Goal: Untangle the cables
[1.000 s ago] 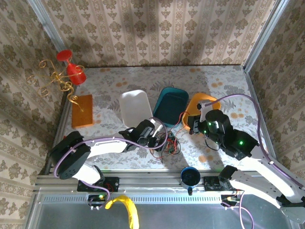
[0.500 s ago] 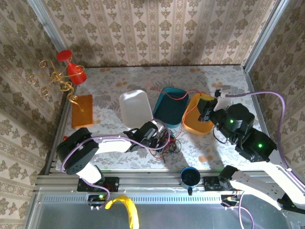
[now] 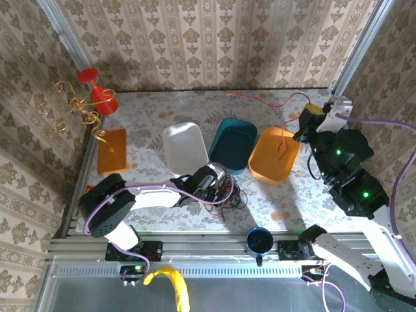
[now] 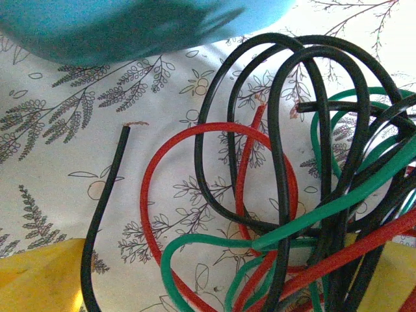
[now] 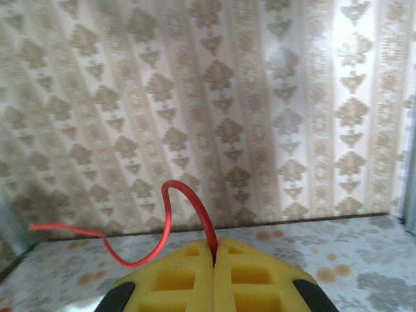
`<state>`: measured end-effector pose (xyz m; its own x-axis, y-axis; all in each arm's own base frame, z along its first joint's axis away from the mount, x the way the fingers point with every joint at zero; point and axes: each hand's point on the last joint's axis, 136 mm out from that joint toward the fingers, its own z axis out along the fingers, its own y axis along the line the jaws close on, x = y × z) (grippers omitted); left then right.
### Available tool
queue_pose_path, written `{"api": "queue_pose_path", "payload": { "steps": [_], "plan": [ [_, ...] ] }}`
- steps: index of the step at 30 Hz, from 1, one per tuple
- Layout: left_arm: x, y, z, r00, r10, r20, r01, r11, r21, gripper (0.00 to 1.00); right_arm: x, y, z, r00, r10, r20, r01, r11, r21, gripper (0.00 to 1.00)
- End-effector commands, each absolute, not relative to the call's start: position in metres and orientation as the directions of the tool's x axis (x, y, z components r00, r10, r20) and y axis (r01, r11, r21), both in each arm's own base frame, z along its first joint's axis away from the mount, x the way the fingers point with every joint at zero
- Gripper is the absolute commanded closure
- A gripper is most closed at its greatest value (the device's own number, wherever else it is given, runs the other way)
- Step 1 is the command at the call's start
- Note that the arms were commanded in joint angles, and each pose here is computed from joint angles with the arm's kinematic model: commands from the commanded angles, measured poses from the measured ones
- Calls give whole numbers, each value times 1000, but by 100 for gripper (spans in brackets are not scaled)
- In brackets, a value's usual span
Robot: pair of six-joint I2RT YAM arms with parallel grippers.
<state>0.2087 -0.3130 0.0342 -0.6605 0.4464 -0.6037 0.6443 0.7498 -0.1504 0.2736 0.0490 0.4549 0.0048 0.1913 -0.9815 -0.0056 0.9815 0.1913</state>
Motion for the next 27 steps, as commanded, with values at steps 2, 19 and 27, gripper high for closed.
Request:
{"api": "queue_pose_path", "payload": {
  "steps": [2,19,27],
  "plan": [
    [210,-317,43,-646,457,-612,651,749,-127,1,300,36,424,-43,255,-966,22,967,255,100],
    [209,-319,51,-634,450,-629,656,744,-130,0,299,-31,280,-194,409,-892,420,856,301,100],
    [209,-322,49,-634,460,-622,662,738,-129,0,275,-50,210,-298,456,-839,585,782,217,100]
  ]
}}
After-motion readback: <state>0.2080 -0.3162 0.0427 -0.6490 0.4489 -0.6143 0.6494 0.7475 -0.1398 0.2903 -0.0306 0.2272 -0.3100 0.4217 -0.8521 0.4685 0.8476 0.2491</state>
